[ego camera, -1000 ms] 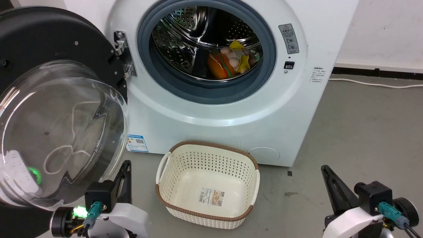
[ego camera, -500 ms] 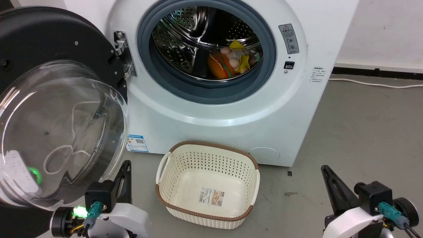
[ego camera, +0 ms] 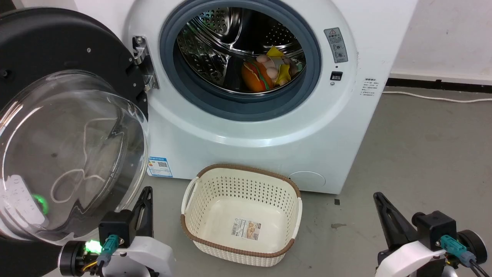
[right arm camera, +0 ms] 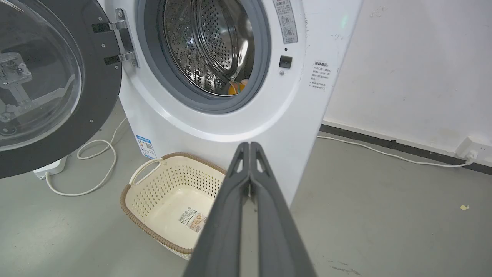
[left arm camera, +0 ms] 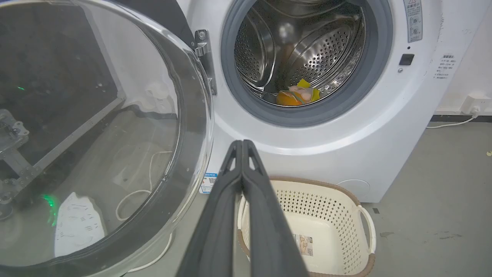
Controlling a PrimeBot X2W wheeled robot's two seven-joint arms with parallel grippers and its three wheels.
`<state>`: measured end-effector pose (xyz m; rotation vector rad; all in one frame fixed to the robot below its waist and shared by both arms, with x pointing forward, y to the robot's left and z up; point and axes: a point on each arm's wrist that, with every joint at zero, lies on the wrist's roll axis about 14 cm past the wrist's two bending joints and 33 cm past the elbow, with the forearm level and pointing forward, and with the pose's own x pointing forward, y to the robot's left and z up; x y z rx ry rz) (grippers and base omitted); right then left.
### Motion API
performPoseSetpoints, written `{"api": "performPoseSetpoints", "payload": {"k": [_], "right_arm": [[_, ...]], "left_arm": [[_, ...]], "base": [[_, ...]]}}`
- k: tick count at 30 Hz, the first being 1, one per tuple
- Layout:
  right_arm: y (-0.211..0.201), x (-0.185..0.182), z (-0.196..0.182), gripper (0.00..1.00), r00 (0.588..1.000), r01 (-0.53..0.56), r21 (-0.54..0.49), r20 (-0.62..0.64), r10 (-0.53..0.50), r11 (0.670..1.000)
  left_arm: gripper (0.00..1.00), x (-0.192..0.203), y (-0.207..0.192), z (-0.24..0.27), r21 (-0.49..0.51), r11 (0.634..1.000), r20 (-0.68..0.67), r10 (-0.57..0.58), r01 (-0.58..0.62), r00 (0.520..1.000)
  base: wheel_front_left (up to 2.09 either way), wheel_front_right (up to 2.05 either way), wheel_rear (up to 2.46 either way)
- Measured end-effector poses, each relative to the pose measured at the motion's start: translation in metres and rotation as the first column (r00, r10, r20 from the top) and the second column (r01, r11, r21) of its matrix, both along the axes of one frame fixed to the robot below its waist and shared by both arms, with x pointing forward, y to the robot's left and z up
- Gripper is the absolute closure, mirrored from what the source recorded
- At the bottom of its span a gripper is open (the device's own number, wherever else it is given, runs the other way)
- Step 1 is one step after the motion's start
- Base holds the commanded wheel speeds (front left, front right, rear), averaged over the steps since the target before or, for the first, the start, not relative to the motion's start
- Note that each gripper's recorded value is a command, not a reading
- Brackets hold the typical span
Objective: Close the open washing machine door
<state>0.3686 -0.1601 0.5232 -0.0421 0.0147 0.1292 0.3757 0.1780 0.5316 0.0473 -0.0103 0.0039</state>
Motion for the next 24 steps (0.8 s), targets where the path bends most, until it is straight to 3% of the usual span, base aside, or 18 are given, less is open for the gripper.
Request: {"api": "performPoseSetpoints", "payload": {"k": [14, 15, 24], "right_arm": [[0.0000, 0.0000, 0.0000, 1.00, 1.000, 0.000, 0.000, 0.000, 0.000, 1.000], [0.0000, -0.0001, 0.0000, 0.00, 1.000, 0.000, 0.000, 0.000, 0.000, 1.000], [0.0017, -0.0001, -0.0001, 0.00, 1.000, -0.005, 0.012, 0.001, 0.005, 1.000]], "left_arm": [[1.00, 0.0000, -0.0001, 0.0000, 0.000, 1.000, 0.000, 0.000, 0.000, 1.000], [0.00, 0.0000, -0.0001, 0.0000, 0.000, 1.000, 0.000, 0.000, 0.000, 1.000], [0.00, -0.0001, -0.0031, 0.0000, -0.010, 1.000, 0.003, -0.008, 0.008, 1.000]], "base": [[0.00, 0.00, 0.00], [0.00, 0.00, 0.00], [0.00, 0.00, 0.00]]}}
